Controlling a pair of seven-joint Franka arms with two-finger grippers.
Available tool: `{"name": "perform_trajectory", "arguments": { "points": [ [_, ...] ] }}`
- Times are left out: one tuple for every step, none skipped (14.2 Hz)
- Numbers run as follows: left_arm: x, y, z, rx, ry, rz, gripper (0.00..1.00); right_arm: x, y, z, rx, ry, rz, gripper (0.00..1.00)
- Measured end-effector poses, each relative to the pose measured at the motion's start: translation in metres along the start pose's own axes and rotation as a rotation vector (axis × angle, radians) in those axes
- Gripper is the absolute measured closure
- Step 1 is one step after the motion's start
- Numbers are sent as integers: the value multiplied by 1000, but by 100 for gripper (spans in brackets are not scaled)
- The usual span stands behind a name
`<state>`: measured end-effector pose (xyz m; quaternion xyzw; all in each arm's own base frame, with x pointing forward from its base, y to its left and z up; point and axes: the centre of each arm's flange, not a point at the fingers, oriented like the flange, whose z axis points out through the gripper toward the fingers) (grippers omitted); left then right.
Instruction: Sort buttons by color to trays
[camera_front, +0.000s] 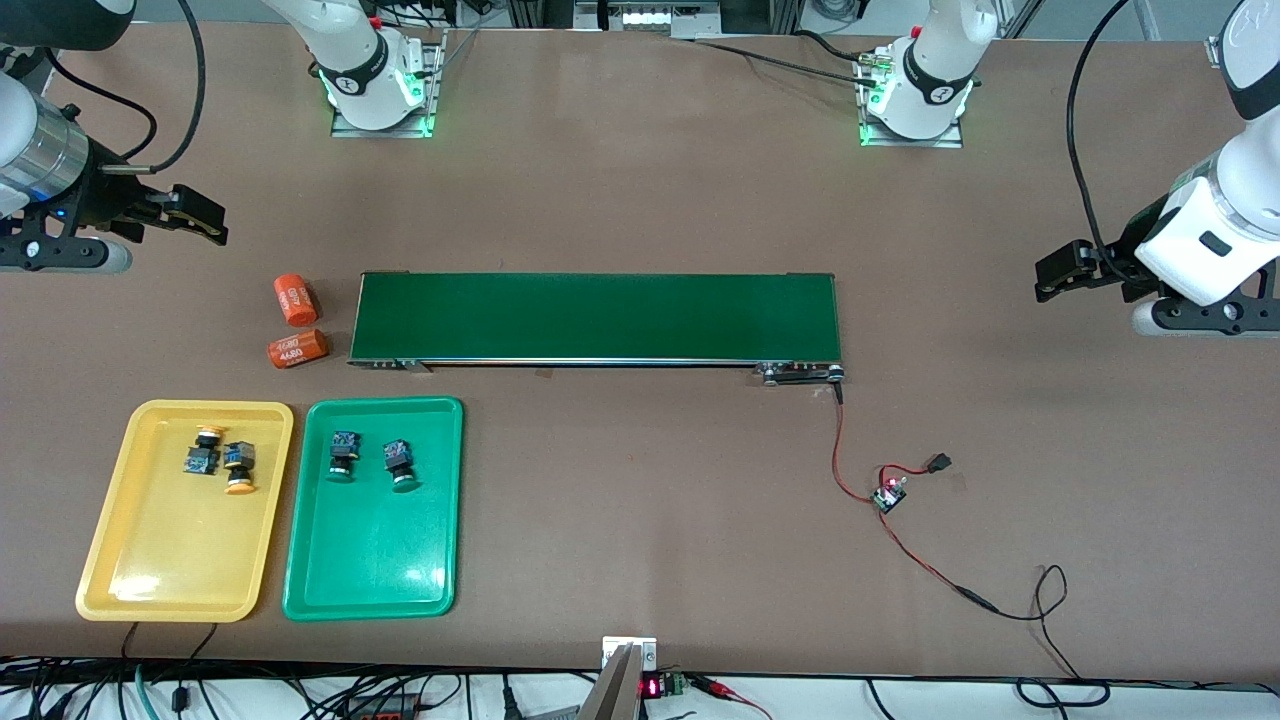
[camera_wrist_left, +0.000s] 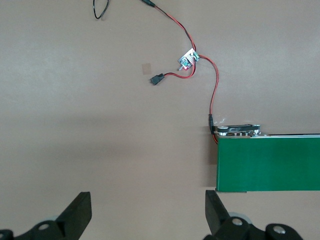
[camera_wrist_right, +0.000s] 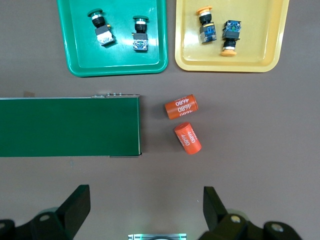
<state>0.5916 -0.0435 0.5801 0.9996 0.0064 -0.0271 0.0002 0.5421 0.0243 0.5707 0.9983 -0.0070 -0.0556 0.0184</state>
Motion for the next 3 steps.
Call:
{"name": "perform_trajectory", "arguments": {
  "points": [
    [0, 0, 0, 0, 0, 0, 0, 0, 1, 0, 0, 0, 2, 0],
    [0, 0, 0, 0, 0, 0, 0, 0, 2, 0, 0, 0, 4, 0],
    [0, 0, 0, 0, 0, 0, 0, 0, 3, 0, 0, 0, 5, 0]
  ]
}}
